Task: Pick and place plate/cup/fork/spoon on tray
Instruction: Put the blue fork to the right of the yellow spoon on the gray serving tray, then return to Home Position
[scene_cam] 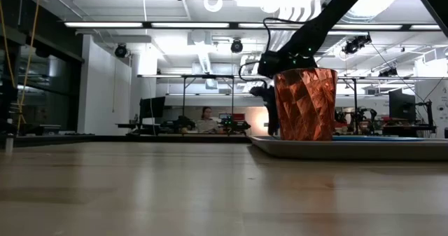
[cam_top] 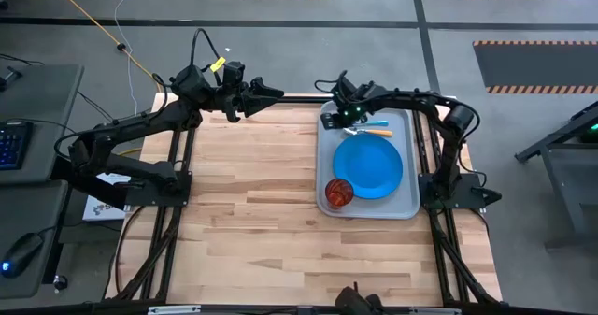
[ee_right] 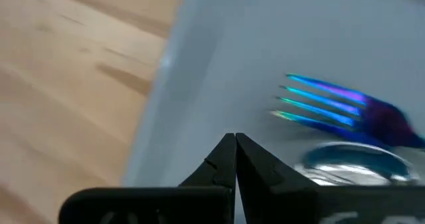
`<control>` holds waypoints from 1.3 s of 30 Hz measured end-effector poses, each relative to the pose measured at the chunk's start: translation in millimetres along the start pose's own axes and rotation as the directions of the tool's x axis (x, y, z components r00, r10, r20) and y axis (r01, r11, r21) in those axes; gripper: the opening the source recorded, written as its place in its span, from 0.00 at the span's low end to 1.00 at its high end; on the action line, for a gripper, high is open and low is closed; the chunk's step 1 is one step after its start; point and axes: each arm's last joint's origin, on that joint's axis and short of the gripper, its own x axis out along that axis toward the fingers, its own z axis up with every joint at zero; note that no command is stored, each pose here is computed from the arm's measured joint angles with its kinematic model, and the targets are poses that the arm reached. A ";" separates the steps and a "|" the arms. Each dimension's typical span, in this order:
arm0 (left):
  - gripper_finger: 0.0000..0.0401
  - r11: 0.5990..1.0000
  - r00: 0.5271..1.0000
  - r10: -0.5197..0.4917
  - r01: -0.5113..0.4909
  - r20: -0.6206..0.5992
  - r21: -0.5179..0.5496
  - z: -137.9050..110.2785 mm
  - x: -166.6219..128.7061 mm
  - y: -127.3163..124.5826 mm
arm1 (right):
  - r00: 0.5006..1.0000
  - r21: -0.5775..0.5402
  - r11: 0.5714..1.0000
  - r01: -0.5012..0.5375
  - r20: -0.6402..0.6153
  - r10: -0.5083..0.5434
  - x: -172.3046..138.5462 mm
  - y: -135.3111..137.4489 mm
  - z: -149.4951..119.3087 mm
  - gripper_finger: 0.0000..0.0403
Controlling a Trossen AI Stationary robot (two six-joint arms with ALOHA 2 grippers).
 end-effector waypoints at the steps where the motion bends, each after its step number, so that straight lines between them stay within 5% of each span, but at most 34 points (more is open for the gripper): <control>1: 0.57 1.000 1.000 0.000 0.000 0.000 0.000 0.0 0.0 0.1 | 1.000 0.004 1.000 0.024 -0.004 -0.024 1.6 -1.6 -0.9 0.00; 16: 0.57 1.000 1.000 0.000 0.000 0.000 -0.001 -0.1 0.1 0.2 | 0.988 0.061 0.990 0.126 0.084 -0.131 6.5 -6.1 4.1 0.00; 23: 0.57 1.000 1.000 0.001 -0.001 0.000 -0.001 -0.1 0.1 0.4 | 0.988 0.025 0.995 0.096 0.122 -0.098 3.5 -3.6 8.1 0.00; 30: 0.57 1.000 0.999 0.007 -0.007 -0.031 0.004 0.2 -2.1 4.2 | 0.982 -0.171 0.985 0.033 0.188 0.000 -47.9 9.8 5.8 0.00; 39: 0.55 0.998 0.988 0.038 -0.045 -0.148 -0.047 -11.3 -1.8 10.0 | 0.933 -0.414 0.884 -0.217 0.179 0.313 -123.4 22.5 -29.9 0.00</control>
